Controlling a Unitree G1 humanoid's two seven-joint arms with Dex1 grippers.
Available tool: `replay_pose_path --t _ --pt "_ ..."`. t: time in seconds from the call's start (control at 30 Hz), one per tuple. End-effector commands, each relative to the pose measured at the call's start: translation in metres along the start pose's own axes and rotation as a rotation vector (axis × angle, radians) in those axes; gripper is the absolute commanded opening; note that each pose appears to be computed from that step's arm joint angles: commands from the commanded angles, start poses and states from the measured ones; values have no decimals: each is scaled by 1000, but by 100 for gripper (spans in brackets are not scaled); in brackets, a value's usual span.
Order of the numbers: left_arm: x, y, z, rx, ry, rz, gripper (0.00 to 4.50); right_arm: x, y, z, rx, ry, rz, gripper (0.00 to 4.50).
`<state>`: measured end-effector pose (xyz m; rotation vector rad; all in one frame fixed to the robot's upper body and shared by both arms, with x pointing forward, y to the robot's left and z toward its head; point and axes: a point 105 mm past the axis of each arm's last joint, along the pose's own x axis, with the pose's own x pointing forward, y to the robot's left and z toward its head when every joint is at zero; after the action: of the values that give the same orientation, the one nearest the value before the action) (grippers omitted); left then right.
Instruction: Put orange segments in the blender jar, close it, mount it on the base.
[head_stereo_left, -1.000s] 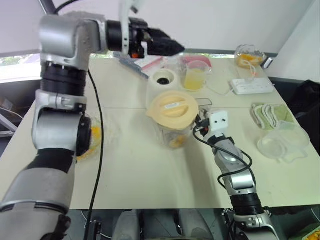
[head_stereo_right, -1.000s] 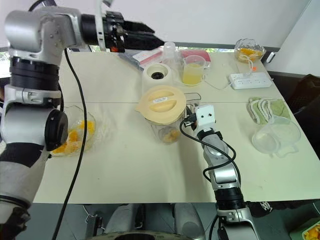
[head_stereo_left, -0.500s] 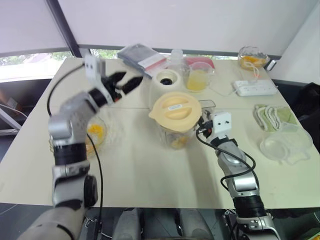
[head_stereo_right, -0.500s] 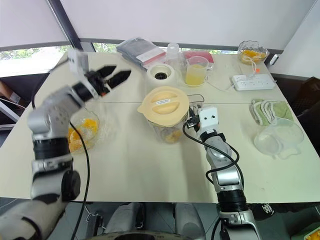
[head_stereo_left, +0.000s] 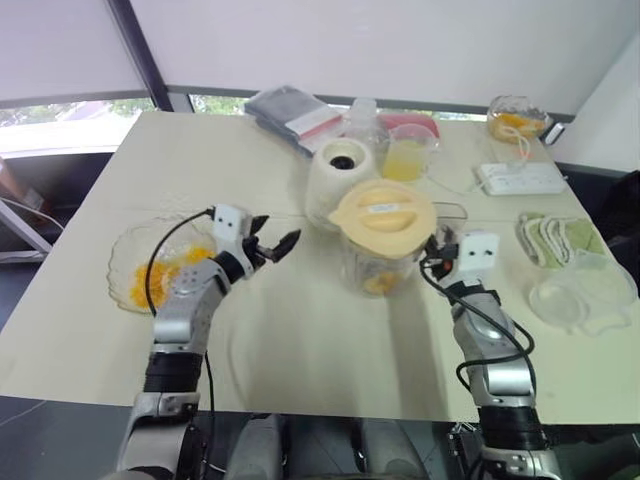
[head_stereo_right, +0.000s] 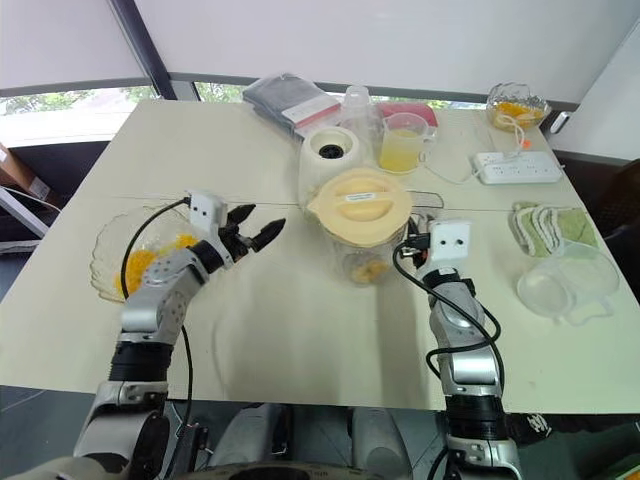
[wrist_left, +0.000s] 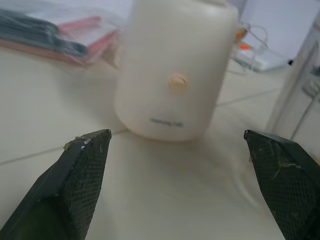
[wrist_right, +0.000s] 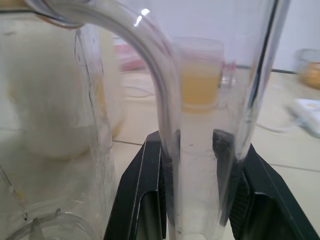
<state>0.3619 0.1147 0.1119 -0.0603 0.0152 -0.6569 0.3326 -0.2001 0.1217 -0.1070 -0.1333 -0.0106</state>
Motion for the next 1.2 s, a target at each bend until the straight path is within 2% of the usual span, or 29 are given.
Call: replay_pose_path --t 0.03,0.23,0.37,0.63,0.77,0.93,1.2 --pt "1 -6 -1 35 -15 -27 443 -2 -15 56 -3 -181 -64 92" --pt "5 -12 -10 31 -6 -38 443 9 -32 94 -15 -251 -94 92" --pt "9 -21 -16 36 -2 -76 443 28 -45 135 -29 -302 -93 92" --pt "13 -40 -25 13 1 -124 443 57 -55 193 36 -346 -41 92" --pt "14 -51 -30 -38 9 -126 443 77 -54 209 88 -321 8 92" --pt "10 -60 -36 -44 21 -135 443 106 -45 211 137 -264 41 92" --pt "8 -50 -35 -29 12 -61 443 139 4 215 125 -222 88 92"
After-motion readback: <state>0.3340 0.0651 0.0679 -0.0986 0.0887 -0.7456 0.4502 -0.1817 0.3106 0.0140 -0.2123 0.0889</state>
